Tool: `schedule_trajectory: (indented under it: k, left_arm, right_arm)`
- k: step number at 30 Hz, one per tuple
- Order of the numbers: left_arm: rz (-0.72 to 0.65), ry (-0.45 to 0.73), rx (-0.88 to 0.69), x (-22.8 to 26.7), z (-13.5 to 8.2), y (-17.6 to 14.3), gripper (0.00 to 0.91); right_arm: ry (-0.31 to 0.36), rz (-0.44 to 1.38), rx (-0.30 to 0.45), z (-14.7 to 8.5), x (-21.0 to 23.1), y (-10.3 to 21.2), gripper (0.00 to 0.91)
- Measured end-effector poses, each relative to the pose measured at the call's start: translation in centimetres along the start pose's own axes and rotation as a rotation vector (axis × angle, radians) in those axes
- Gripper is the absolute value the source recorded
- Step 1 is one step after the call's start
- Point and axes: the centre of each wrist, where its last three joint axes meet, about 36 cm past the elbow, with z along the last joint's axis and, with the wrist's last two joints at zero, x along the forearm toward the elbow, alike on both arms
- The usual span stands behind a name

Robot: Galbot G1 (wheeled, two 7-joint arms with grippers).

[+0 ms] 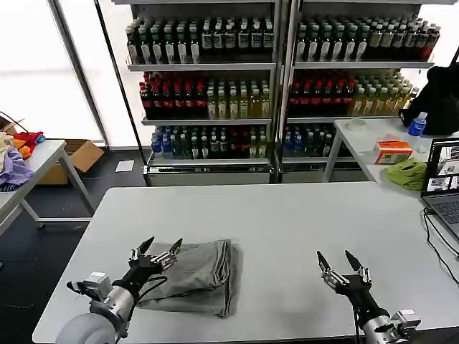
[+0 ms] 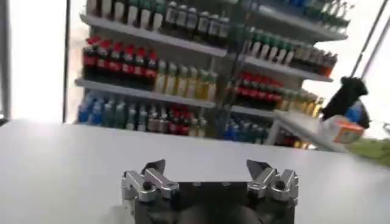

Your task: Fold and organize the clothes.

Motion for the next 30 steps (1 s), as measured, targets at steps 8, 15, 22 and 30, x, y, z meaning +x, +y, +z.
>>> schedule_trajectory:
  k: [8,15,22,30]
  left_arm:
    - [-0.102,0.056,-0.010,-0.4,2.8,3.3,0.907]
    - [-0.148,0.070,-0.013,-0.9,4.5,4.0,0.907]
    - [-0.160,0.086,-0.015,-1.1,6.3,3.2,0.907]
    - [-0.155,0.104,-0.011,-1.4,8.2,1.2,0.907]
  right_arm:
    - [-0.005,0.002,0.006,-0.3,-0.1,-0.3,0.907]
    - [-0.002,-0.004,0.000,-0.1,-0.1,-0.1,0.907]
    - [-0.002,-0.002,-0.004,0.0,0.0,0.0,0.907]
    - [-0.004,-0.001,-0.005,0.0,0.0,0.1,0.907]
